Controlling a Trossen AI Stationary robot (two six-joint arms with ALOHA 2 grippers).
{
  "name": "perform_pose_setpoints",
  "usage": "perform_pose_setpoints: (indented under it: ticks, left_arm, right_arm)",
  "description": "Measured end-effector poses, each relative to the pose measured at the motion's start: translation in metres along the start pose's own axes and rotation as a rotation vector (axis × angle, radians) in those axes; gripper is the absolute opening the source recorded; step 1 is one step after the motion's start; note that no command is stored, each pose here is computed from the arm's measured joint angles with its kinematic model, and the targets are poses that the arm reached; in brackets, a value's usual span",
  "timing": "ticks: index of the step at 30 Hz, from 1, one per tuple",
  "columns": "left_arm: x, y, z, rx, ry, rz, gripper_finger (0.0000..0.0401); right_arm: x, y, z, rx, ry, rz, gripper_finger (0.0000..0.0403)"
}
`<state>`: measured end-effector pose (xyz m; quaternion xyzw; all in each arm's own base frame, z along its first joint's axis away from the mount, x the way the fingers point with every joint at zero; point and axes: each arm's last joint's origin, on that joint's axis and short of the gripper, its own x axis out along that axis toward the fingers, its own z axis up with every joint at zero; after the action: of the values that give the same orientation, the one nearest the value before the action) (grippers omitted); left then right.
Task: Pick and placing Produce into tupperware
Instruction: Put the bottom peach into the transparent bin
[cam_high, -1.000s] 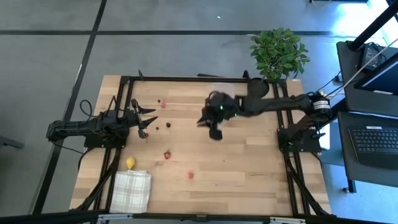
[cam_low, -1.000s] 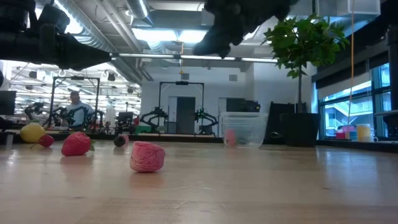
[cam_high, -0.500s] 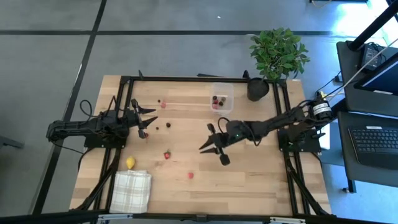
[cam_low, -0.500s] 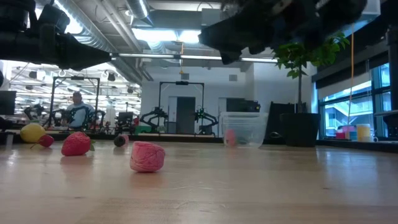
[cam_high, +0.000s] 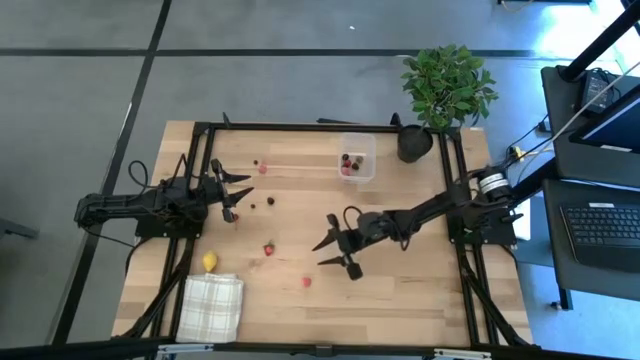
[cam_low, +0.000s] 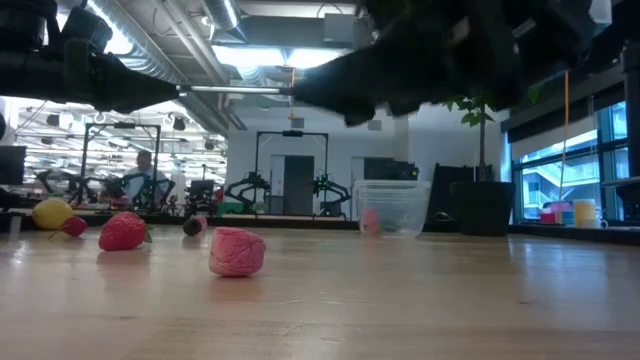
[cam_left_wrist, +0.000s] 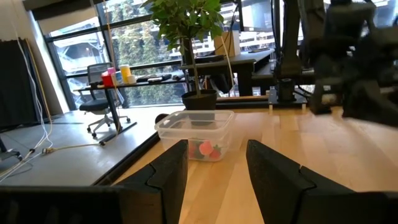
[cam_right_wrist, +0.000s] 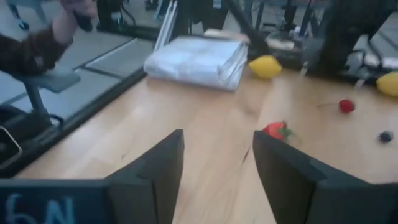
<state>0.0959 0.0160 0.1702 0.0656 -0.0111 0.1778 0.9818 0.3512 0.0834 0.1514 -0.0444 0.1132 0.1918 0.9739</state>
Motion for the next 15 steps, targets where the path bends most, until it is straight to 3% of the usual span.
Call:
perform_pose_setpoints:
  ticks: [10,15]
  left_arm:
    - [0.0,0.0,0.0,-0.007,0.0,0.0,0.0157]
    - [0.0,0.0,0.0,-0.023,0.0,0.0,0.0157]
  right_arm:
    - [0.051,0.001,-0.035,0.008,0.079,0.023,0.0213]
    - [0.067,0.008,-0.043,0.016,0.087,0.091,0.0213]
